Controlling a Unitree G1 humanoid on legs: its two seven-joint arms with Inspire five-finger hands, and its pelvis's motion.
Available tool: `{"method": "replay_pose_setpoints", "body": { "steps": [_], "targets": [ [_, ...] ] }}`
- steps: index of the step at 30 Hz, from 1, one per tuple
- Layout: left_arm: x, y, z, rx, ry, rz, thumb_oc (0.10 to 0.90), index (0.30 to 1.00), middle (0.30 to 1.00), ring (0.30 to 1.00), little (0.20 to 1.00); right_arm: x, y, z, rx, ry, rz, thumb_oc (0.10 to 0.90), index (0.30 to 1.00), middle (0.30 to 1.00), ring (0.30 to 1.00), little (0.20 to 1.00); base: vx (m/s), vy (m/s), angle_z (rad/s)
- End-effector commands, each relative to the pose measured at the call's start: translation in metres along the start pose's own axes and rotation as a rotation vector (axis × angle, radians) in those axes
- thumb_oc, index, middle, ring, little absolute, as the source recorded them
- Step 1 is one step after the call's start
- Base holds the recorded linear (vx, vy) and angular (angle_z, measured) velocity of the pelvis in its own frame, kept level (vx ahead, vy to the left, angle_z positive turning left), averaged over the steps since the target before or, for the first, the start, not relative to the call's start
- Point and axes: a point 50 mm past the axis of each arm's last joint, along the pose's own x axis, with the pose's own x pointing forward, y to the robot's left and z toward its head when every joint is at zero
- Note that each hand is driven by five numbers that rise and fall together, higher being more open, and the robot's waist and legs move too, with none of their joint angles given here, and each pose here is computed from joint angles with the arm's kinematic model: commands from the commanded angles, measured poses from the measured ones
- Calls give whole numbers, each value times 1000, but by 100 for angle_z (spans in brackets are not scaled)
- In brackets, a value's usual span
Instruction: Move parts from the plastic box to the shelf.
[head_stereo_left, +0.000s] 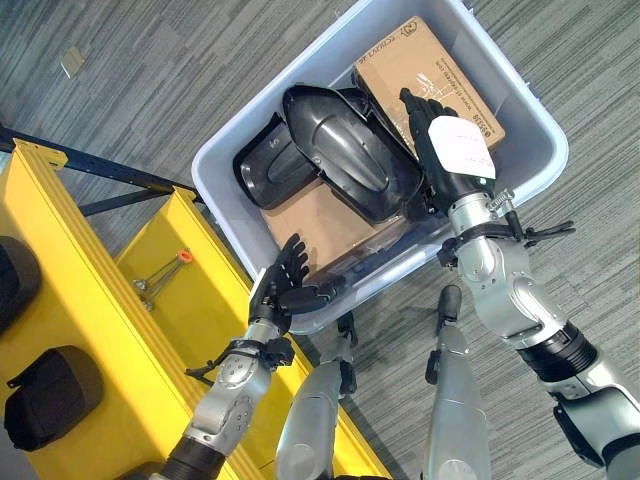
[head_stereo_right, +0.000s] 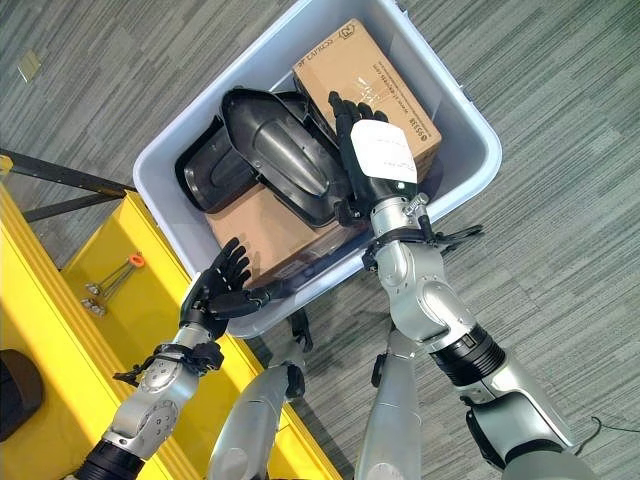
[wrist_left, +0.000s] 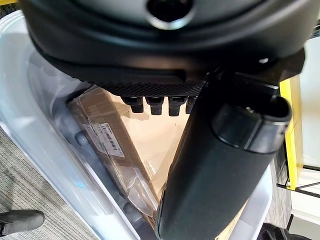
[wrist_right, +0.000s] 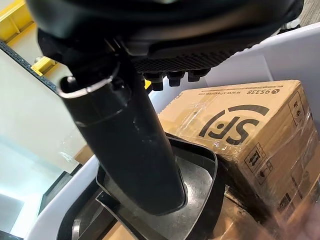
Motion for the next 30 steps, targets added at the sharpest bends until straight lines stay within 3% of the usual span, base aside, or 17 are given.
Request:
{"method": "replay_pose_setpoints", "body": {
  "steps": [1,30],
  "targets": [
    [-7,-6,31,-4,-160,-46,900,1000,1000,1000,1000,8,-60,41,78,-220,-259,900,1000,1000,1000,1000,0,0,0],
    [-8,-5,31,5,-148,-57,900,1000,1000,1000,1000,1,-76,43,76,-242,-260,900,1000,1000,1000,1000,0,0,0]
  ]
}}
